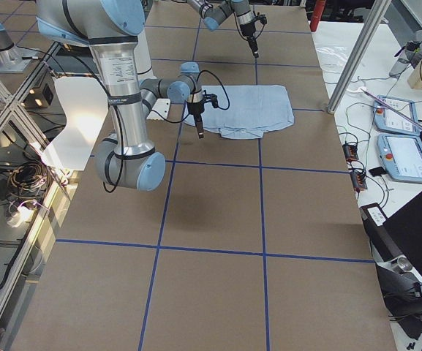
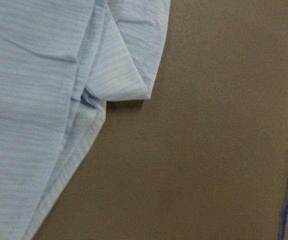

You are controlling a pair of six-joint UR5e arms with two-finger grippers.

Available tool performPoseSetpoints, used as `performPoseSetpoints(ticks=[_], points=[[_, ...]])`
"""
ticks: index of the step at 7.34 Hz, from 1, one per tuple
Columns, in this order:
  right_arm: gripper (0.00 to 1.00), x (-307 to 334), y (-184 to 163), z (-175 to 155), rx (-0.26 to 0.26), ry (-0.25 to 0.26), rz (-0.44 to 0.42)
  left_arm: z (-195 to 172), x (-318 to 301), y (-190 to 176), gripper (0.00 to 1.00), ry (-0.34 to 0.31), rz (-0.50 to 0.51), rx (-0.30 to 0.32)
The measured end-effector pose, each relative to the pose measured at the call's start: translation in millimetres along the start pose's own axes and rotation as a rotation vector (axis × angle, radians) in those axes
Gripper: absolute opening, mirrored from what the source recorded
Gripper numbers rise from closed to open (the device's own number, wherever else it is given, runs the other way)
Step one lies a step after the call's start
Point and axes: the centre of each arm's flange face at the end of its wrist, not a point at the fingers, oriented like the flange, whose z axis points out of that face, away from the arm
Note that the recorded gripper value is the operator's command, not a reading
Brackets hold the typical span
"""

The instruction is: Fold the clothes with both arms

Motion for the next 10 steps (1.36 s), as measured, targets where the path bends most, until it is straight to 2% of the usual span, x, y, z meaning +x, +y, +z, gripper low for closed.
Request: performPoseSetpoints(ticks=[1, 2, 3, 5, 6, 7, 8, 10], points=[[1.0, -11.2, -8.2, -5.4, 0.009, -0.016, 0.058, -0.2, -0.1, 0.3, 0.54, 0.001, 0.0, -0.002], [1.0, -22.5, -11.3, -11.6, 0.011, -0.037, 0.185, -0.3, -0.1, 0.7, 0.54, 0.001, 0.0, -0.005], [0.98, -34.6, -10.5, -18.2, 0.008, -0.069, 0.355, -0.3, 0.1, 0.9, 0.54, 0.002, 0.001, -0.006], [0.96, -62.3, 0.3, -22.7, -0.015, -0.181, 0.734, -0.5, 0.6, 0.9, 0.54, 0.003, 0.002, -0.006], [0.93, -74.5, 7.3, -20.0, -0.033, -0.219, 0.906, -0.5, 0.4, 0.9, 0.54, 0.003, 0.002, -0.005], [0.91, -84.2, 15.5, -17.6, -0.04, -0.238, 1.043, -0.4, 0.2, 0.7, 0.54, 0.003, 0.003, -0.004], [0.91, -92.2, 24.8, -15.9, -0.037, -0.247, 1.135, -0.4, 0.4, 0.5, 0.54, 0.003, 0.004, -0.002], [0.85, -98.6, 35.1, -13.0, -0.038, -0.249, 1.226, -0.1, 1.2, 0.4, 0.54, 0.002, 0.008, 0.002]])
